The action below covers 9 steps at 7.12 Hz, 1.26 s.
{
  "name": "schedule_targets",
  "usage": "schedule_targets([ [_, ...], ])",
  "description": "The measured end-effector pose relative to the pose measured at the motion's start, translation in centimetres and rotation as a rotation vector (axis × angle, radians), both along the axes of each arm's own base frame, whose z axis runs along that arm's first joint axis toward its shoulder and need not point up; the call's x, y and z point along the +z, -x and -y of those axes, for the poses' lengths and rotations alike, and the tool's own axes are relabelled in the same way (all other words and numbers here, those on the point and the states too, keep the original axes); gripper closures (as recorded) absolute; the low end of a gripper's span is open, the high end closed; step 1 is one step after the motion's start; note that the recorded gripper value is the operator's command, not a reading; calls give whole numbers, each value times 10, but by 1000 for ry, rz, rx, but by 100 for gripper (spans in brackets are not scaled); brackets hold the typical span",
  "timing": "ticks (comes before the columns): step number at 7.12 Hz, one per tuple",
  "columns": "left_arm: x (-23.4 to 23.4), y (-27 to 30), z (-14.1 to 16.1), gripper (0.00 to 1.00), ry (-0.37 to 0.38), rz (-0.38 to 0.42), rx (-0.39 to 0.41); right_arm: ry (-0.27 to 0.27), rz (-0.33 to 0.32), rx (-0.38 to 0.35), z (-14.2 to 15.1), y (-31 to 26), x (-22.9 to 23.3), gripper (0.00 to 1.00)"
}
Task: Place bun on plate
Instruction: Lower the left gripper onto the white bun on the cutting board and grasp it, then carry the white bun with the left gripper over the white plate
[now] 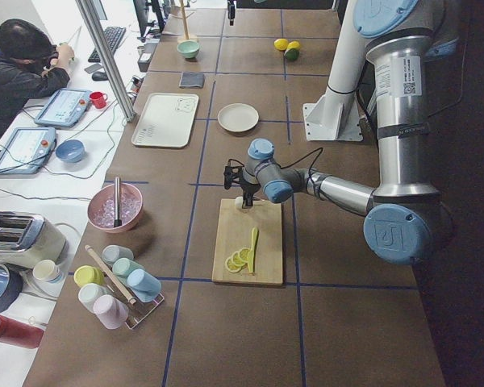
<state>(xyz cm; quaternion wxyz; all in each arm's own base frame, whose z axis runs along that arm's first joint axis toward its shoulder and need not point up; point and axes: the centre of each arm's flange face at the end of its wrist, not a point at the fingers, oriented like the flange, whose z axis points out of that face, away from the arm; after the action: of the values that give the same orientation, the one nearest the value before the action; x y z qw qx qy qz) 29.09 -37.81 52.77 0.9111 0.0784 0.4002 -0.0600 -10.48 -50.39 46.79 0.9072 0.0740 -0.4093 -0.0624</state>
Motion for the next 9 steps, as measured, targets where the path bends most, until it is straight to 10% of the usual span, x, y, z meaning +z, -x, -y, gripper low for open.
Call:
schedule_targets([
  [5,-18,16,-8,71,4,-8,6,18,26,20,-1,-17,3,0],
  [9,-158,-5,0,71,67,19,34,-3,3,13,-23,-64,44,0],
])
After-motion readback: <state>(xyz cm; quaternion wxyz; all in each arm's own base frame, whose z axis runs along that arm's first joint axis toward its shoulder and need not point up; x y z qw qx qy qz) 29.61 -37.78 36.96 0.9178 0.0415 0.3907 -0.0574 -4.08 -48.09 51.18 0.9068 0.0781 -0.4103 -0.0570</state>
